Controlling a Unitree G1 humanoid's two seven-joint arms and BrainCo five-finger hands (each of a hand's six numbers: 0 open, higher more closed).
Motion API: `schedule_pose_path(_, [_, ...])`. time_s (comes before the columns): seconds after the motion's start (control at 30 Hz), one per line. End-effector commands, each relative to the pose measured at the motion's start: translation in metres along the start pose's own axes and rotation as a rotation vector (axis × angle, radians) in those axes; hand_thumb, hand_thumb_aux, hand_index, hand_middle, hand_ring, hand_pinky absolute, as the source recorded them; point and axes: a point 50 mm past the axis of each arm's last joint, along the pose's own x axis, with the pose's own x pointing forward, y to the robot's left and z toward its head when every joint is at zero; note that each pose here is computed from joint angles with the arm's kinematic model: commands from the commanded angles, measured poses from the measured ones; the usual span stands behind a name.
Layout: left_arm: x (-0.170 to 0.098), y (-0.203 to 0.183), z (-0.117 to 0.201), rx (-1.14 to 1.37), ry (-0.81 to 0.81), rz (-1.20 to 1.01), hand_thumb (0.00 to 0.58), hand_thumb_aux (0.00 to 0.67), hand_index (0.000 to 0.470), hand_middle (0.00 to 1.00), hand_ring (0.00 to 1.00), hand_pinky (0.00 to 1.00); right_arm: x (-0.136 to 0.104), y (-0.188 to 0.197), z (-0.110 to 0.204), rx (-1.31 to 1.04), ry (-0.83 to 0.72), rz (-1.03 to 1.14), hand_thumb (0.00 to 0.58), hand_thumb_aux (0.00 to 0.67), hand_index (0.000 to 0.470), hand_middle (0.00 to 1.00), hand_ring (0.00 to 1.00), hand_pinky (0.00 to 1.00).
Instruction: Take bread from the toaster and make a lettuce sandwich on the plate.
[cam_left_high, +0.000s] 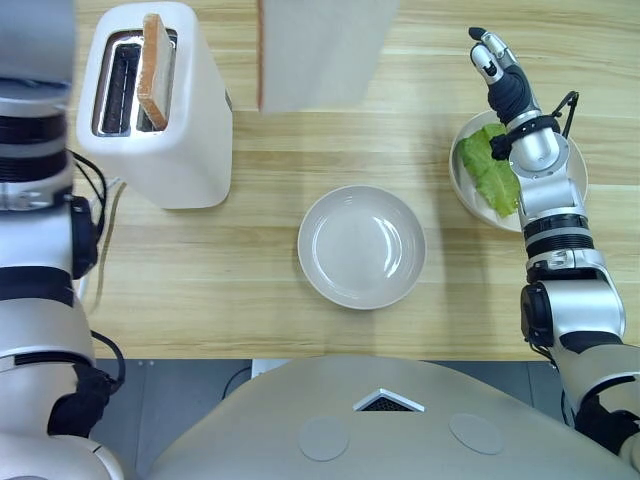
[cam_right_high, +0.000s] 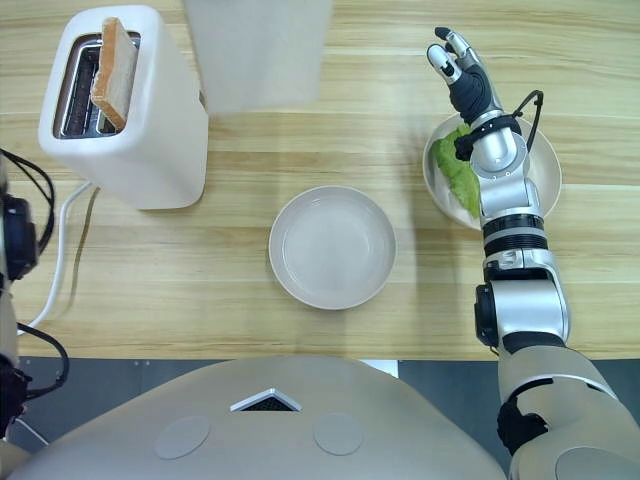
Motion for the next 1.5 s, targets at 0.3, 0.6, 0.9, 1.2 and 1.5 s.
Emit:
schedule_pose_path(0.3, [0.06,-0.105,-0.001,-0.53,-0.26,-0.337,0.58,0.67,0.47,1.0,1.0,1.0,0.011,-0.015,0.018,0.029,-0.04,-0.049,0.0,0.0,0.0,0.0,0.0,0.0])
schedule_pose_path(0.6, [0.066,-0.166,-0.018,-0.853,-0.232,-0.385,0.58,0.67,0.47,1.0,1.0,1.0,0.014,-0.036,0.031,0.017,-0.075,-0.105,0.0,0.0,0.0,0.0,0.0,0.0])
schedule_pose_path(0.9, [0.053,-0.193,-0.024,-0.92,-0.156,-0.399,0.58,0.67,0.47,1.0,1.0,1.0,-0.052,-0.11,0.037,-0.817,-0.017,-0.1,0.0,0.0,0.0,0.0,0.0,0.0])
schedule_pose_path(1.2, [0.04,-0.203,-0.017,-0.918,-0.126,-0.429,0.58,0.67,0.47,1.0,1.0,1.0,-0.107,-0.089,0.011,-1.123,0.321,0.514,0.371,0.268,0.188,0.0,0.0,0.0])
schedule_pose_path(1.5, [0.037,-0.205,-0.011,-0.911,-0.122,-0.455,0.58,0.67,0.47,1.0,1.0,1.0,-0.096,-0.064,-0.018,-1.11,0.379,0.576,0.526,0.465,0.326,0.0,0.0,0.0])
